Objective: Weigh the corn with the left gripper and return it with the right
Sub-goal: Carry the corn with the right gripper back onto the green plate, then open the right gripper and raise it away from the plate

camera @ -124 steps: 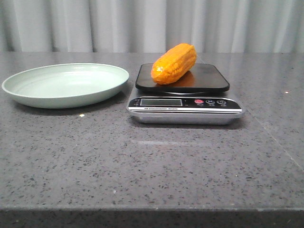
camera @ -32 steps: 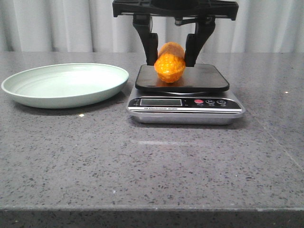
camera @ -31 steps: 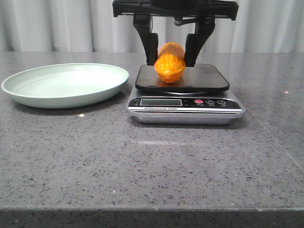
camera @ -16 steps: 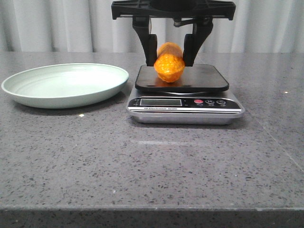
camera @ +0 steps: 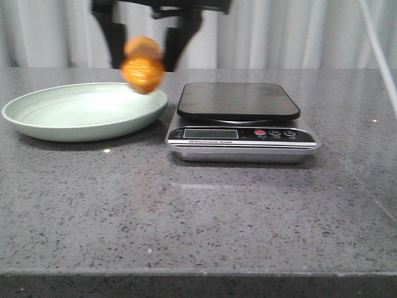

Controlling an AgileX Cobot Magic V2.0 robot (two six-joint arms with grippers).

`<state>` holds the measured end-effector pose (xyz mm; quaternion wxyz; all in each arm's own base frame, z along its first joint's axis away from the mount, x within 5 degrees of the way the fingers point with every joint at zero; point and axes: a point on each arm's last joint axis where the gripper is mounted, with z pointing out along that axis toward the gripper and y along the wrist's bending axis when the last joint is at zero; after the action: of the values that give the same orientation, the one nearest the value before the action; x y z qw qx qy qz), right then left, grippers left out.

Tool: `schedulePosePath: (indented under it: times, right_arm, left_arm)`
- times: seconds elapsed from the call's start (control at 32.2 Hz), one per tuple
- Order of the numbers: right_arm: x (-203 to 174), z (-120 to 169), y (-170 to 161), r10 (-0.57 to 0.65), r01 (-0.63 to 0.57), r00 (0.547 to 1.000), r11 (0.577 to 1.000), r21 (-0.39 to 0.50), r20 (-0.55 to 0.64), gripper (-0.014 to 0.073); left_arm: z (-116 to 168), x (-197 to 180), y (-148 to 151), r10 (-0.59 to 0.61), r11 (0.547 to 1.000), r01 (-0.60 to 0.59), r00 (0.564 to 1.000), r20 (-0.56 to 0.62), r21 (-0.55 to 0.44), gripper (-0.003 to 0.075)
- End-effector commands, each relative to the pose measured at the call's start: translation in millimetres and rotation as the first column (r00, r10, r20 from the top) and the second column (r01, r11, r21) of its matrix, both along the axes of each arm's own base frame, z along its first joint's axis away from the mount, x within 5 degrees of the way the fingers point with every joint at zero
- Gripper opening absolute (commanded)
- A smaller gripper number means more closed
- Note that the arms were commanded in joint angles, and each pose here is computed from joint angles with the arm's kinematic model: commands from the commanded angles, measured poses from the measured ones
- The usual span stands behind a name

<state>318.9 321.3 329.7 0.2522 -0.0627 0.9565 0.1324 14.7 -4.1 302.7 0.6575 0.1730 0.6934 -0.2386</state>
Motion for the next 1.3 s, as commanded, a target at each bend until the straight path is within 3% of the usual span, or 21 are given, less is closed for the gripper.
schedulePosePath:
  times: [0.0,0.09,0.25,0.53,0.71,0.9,1.18,1.27]
  right_arm:
    - [-2,31,4,0.026,-0.041,0.993,0.99,0.131,0.118,0.0437]
    - [3,18,12,0.031,-0.045,0.995,0.988,0.146,0.095,0.0438]
    - [7,5,17,0.034,-0.044,0.997,0.99,0.138,0.071,0.0511]
    - [6,6,16,0.037,-0.043,0.998,0.993,0.114,0.05,0.0542]
    - [3,25,12,0.05,-0.056,0.997,0.993,0.103,0.061,0.0542]
    - [-6,50,-1,0.178,-0.181,0.979,0.983,0.019,0.104,0.0542]
    - [-7,96,-51,0.158,-0.162,0.971,0.987,0.007,0.181,0.054]
    - [-13,109,-72,0.189,-0.185,0.96,0.982,-0.036,0.207,0.0532]
  left_arm:
    - [14,-3,1,-0.007,0.998,0.012,0.997,0.082,-0.055,0.0127]
    - [14,-3,1,-0.007,0.998,0.012,0.997,0.082,-0.055,0.0127]
    - [14,-3,1,-0.007,0.998,0.012,0.997,0.082,-0.055,0.0127]
    - [14,-3,1,-0.007,0.998,0.012,0.997,0.082,-0.055,0.0127]
    - [14,-3,1,-0.007,0.998,0.012,0.997,0.082,-0.055,0.0127]
    - [14,-3,1,-0.007,0.998,0.012,0.997,0.082,-0.055,0.0127]
    - [14,-3,1,-0.007,0.998,0.012,0.997,0.082,-0.055,0.0127]
    - [14,-3,1,-0.007,0.998,0.012,0.997,0.082,-0.055,0.0127]
